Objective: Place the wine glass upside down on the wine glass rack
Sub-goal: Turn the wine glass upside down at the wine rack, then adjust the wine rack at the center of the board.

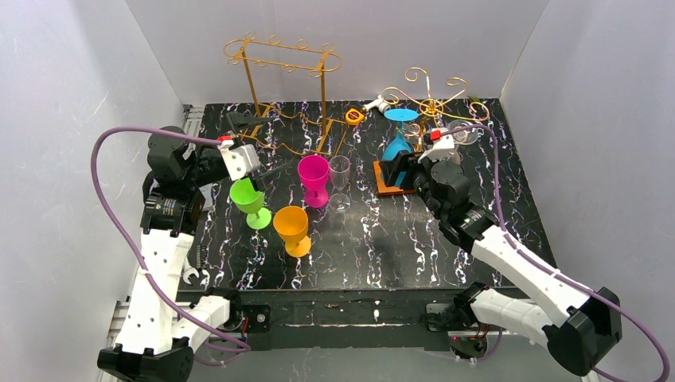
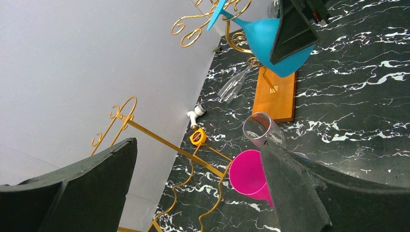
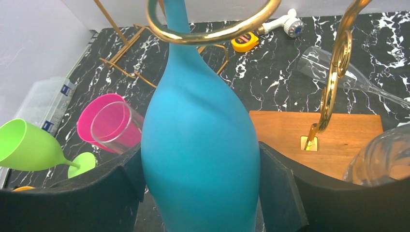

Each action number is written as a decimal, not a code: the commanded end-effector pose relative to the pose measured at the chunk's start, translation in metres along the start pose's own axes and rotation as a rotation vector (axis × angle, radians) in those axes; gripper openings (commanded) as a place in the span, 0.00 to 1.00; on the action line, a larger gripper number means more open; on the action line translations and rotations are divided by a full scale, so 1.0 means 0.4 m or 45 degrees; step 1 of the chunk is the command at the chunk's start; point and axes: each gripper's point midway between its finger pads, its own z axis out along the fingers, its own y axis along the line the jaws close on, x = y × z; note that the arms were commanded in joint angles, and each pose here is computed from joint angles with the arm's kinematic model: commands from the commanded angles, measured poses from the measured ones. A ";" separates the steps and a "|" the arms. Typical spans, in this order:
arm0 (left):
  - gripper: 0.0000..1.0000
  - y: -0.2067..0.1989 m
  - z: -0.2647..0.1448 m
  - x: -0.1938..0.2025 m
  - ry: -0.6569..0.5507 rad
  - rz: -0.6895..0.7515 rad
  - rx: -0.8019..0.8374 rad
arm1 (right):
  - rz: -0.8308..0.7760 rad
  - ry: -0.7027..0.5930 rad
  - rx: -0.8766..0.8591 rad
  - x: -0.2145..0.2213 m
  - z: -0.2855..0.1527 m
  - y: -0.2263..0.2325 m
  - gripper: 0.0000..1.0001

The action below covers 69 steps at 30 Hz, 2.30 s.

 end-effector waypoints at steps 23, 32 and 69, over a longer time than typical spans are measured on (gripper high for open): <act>0.98 0.001 -0.003 -0.013 -0.008 0.001 -0.003 | 0.062 -0.184 0.037 -0.020 -0.108 -0.056 0.68; 0.98 0.001 0.007 -0.006 -0.017 -0.018 0.022 | 0.063 -0.108 0.095 -0.019 -0.098 -0.063 0.98; 0.85 0.109 0.353 0.069 -0.140 0.515 0.190 | 0.113 -0.260 0.614 -0.537 -0.181 -0.081 0.70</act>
